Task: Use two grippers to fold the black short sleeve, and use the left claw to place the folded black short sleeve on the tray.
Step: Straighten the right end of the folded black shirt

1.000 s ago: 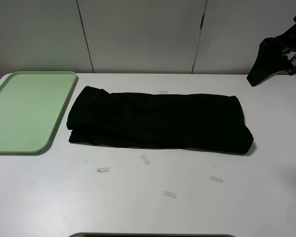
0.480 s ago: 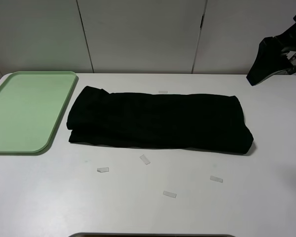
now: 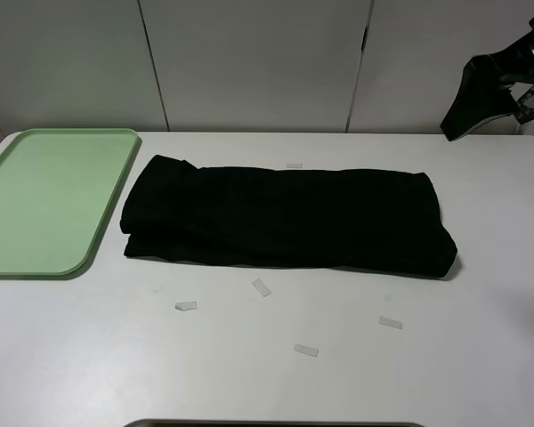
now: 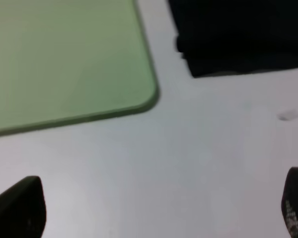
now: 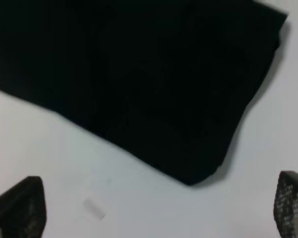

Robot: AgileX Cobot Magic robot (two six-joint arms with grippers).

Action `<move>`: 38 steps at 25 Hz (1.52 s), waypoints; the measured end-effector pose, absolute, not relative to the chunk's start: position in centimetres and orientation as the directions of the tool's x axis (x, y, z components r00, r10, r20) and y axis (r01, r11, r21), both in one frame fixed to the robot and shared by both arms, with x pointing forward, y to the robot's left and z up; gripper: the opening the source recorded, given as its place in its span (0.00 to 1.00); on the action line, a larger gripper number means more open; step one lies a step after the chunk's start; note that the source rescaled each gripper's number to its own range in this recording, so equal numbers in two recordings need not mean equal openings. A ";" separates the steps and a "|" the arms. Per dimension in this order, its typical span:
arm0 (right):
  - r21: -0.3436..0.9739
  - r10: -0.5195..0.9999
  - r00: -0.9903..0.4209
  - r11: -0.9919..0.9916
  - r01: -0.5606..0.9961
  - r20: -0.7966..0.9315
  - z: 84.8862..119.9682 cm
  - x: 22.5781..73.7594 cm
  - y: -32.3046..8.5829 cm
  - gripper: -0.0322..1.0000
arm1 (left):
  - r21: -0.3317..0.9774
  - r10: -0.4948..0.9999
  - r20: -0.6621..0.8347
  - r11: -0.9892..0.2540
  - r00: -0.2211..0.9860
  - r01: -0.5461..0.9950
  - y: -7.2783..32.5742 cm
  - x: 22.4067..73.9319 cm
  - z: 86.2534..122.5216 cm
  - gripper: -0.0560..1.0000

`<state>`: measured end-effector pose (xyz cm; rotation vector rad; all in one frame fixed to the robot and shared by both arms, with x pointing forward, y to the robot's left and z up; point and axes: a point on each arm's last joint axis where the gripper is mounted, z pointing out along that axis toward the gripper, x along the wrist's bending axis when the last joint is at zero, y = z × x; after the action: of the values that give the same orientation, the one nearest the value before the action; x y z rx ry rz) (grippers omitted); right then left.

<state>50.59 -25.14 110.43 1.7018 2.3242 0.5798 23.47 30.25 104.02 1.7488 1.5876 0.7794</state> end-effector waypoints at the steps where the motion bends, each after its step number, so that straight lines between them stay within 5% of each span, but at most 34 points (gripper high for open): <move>1: 0.439 0.951 -0.304 0.252 0.863 0.052 110.4 50.8 -25.3 1.00 | 0.787 0.998 0.007 -0.047 0.068 0.616 30.2 23.5 104.0 0.94; 8: 0.415 0.970 -0.242 0.224 0.882 -0.009 107.7 53.7 -25.7 1.00 | 0.802 0.999 0.007 0.025 -0.051 0.597 30.2 23.1 104.0 0.94; 26: 0.227 0.995 -0.080 0.091 0.970 -0.056 93.9 60.7 -28.7 1.00 | 0.818 0.997 0.032 0.016 -0.073 0.575 30.4 22.7 104.0 0.94; 38: 0.155 0.994 -0.090 0.098 0.983 -0.056 88.5 61.6 -28.8 1.00 | 0.818 0.997 0.032 0.016 -0.073 0.575 30.4 22.7 104.0 0.94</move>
<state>61.63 -28.83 88.48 2.0136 2.2144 0.1170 22.65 30.40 103.98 1.6147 1.7090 0.9202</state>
